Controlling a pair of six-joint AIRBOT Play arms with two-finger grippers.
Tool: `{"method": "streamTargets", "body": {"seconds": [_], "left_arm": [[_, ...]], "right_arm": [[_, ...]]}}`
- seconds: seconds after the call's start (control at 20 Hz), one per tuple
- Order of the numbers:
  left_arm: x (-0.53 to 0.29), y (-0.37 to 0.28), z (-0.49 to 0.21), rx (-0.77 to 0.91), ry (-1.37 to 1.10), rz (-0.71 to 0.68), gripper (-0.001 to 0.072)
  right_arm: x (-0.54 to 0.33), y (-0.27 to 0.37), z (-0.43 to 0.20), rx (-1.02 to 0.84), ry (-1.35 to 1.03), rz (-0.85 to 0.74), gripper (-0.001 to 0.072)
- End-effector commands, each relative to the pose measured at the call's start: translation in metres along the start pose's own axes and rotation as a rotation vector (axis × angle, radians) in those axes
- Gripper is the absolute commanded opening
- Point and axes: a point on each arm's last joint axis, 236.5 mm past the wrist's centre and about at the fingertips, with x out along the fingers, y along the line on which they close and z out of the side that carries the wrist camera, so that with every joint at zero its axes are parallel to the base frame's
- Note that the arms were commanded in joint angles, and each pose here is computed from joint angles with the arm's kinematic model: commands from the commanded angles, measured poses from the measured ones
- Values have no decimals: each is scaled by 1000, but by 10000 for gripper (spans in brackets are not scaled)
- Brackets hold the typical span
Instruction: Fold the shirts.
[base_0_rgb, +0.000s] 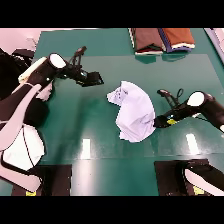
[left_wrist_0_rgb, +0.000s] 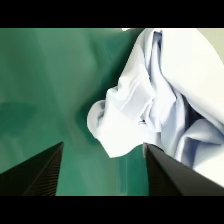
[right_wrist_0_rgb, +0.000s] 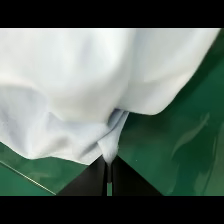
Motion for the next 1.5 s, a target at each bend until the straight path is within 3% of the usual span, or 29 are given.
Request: {"method": "streamTargets", "body": {"seconds": [0.0,0.3,0.35,0.5,0.7,0.95,1.2,1.45], "left_arm": [[50,3,-26,-59,87,-60,590],[80,-11,-38,-12,90,-58,587],[80,-11,-38,-11,90,-57,512],[76,-7,-32,-10,75,-51,27],[-1,-9,43,48,-132,-49,25],[-239,-61,135,337,-632,89,25],[-439,-145,89,602,-998,300,26],[-560,-222,-8,731,-1265,307,25]], "right_arm": [[-20,-1,6,29,-80,-13,19],[-22,0,6,53,-88,-12,19],[-22,0,6,53,-88,-12,19],[-22,0,7,52,-89,-13,19],[-65,-6,32,-23,-153,-109,19],[-201,0,95,-152,-443,-324,19],[-360,45,117,-244,-831,-458,19],[-466,95,84,-313,-1127,-492,18]]}}
